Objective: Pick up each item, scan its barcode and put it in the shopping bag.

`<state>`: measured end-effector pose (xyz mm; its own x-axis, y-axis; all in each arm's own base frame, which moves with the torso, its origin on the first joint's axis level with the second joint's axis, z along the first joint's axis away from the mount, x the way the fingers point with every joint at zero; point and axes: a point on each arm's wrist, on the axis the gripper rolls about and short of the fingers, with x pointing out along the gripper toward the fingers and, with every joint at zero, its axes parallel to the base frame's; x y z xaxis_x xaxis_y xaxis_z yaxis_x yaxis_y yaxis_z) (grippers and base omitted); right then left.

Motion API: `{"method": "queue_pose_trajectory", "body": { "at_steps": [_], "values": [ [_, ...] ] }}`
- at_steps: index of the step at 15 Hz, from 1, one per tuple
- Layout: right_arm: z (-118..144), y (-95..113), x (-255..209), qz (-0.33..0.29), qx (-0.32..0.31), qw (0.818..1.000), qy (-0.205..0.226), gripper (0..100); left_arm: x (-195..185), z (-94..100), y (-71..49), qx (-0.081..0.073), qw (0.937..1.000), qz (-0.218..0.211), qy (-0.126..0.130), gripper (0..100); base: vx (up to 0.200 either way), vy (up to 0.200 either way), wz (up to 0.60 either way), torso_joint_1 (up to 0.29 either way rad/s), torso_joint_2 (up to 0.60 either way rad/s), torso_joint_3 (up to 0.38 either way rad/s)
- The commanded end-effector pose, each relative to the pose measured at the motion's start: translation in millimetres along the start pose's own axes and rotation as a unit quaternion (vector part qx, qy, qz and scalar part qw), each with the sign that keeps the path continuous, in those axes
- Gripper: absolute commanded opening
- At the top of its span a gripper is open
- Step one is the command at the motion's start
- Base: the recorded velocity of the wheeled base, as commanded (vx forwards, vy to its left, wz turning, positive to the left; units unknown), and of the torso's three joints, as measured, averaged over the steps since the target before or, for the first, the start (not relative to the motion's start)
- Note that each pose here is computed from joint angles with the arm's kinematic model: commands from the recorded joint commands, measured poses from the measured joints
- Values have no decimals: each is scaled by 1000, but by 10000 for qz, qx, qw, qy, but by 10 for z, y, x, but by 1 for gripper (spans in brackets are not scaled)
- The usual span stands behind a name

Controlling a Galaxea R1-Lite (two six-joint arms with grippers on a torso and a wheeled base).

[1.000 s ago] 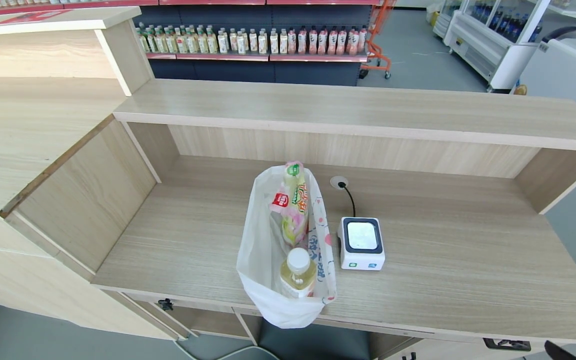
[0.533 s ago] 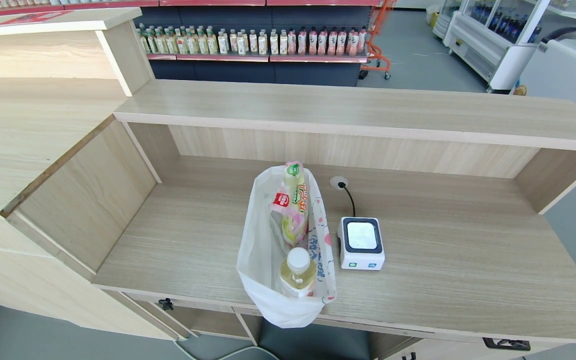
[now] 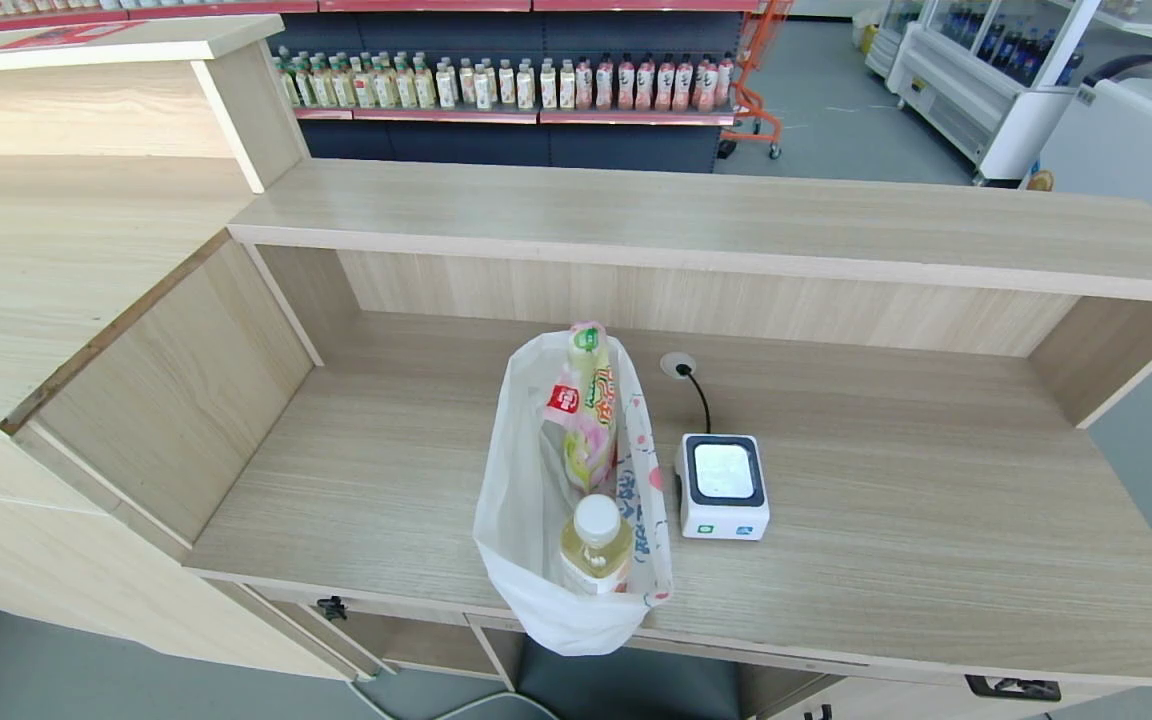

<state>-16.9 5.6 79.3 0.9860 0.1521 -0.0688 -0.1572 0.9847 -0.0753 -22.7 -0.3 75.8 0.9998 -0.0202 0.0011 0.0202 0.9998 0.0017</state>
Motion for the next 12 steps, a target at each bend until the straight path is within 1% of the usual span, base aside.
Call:
{"method": "queue_pose_trajectory", "body": {
  "at_steps": [1, 4, 6, 10, 12],
  "values": [
    [1, -1, 5, -3, 0, 10000, 8, 100, 1, 1, 0, 7, 10000, 1, 5, 100, 0, 0, 0, 0, 0, 0],
    [2, -1, 5, -3, 6, 10000, 1, 100, 0, 0, 0, 68, 10000, 1, -2, 100, 200, -200, 0, 4, 4, 4],
    [4, -2, 5, -12, 12, 10000, -6, 100, 0, 0, 0, 68, 10000, 1, -2, 100, 200, -200, 0, -5, -7, 7],
    [2, -1, 5, 4, 22, 10000, 0, 100, 0, 0, 0, 45, 10000, 1, -2, 100, 0, -200, 0, 13, 12, 2],
    [4, -1, 5, 4, 20, 10000, -7, 100, 0, 0, 0, 22, 10000, 1, -2, 100, 0, 0, 0, 0, 0, 0]
  ]
}}
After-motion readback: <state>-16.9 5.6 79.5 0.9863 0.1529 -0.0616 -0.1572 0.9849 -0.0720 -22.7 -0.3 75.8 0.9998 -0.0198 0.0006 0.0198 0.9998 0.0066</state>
